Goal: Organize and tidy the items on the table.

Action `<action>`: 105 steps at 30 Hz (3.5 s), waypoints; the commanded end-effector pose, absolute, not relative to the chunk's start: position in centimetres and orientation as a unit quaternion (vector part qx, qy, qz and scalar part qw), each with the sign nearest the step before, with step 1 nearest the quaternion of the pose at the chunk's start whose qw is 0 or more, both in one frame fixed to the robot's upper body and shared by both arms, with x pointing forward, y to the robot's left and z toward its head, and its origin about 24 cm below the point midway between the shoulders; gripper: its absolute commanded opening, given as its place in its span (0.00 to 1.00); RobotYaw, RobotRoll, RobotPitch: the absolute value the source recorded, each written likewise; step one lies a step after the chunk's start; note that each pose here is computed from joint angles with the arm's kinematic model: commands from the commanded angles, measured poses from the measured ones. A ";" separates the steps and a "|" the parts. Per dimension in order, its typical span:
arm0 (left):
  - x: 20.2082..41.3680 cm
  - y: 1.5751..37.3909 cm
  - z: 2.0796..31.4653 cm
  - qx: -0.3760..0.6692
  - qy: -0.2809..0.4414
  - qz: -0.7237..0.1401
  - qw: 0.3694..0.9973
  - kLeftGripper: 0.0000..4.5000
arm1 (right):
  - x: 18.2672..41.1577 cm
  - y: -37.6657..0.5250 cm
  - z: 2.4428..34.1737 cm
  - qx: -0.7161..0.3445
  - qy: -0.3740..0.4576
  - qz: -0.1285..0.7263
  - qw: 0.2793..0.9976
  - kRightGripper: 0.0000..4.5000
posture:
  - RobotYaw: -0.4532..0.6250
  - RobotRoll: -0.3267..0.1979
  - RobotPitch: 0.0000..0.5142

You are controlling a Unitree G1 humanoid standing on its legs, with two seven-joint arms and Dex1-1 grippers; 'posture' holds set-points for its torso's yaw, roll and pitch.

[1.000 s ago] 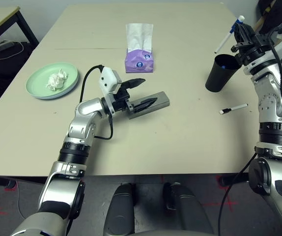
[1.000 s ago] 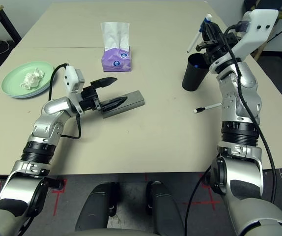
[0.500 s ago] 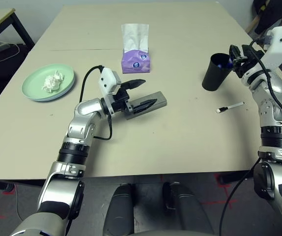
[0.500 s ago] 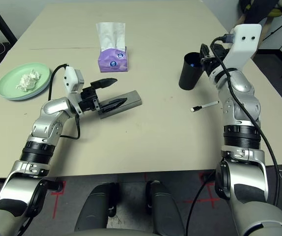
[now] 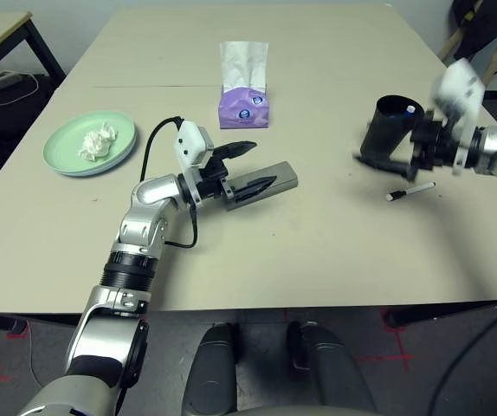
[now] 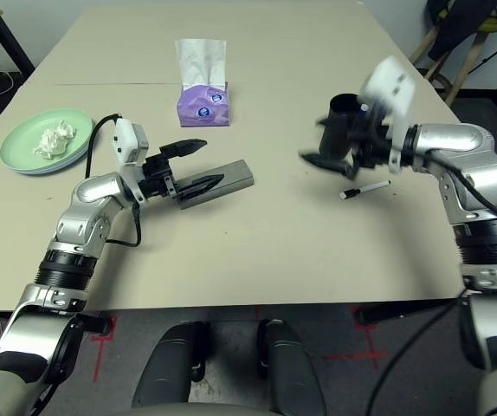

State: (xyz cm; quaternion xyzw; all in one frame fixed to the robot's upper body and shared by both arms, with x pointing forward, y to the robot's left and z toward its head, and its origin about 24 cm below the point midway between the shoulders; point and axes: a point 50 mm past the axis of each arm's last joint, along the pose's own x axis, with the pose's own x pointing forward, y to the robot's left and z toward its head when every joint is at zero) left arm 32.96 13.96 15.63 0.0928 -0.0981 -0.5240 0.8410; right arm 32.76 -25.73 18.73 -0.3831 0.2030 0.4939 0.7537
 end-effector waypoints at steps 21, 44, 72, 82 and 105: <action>31.7 14.1 14.9 0.096 -0.088 -0.516 0.847 1.00 | 36.0 -26.2 18.8 -0.619 0.286 0.507 0.527 0.99 | 0.57 0.62 0.32; 31.6 14.2 15.0 0.097 -0.088 -0.509 0.851 1.00 | 35.8 -26.1 18.0 -0.620 0.314 0.525 0.492 0.19 | 0.58 0.62 0.32; 32.8 13.6 15.4 0.103 -0.092 -0.527 0.838 1.00 | 35.5 -20.1 27.9 -0.014 -0.190 0.377 0.907 0.09 | 0.50 0.62 0.25; 32.9 13.7 15.3 0.108 -0.090 -0.533 0.835 1.00 | 35.6 -21.9 28.1 -0.023 -0.340 0.151 0.928 0.09 | 0.49 0.62 0.25; 32.9 13.8 15.5 0.112 -0.087 -0.537 0.832 1.00 | 35.5 -23.2 23.0 0.008 -0.185 -0.008 0.983 0.09 | 0.49 0.62 0.26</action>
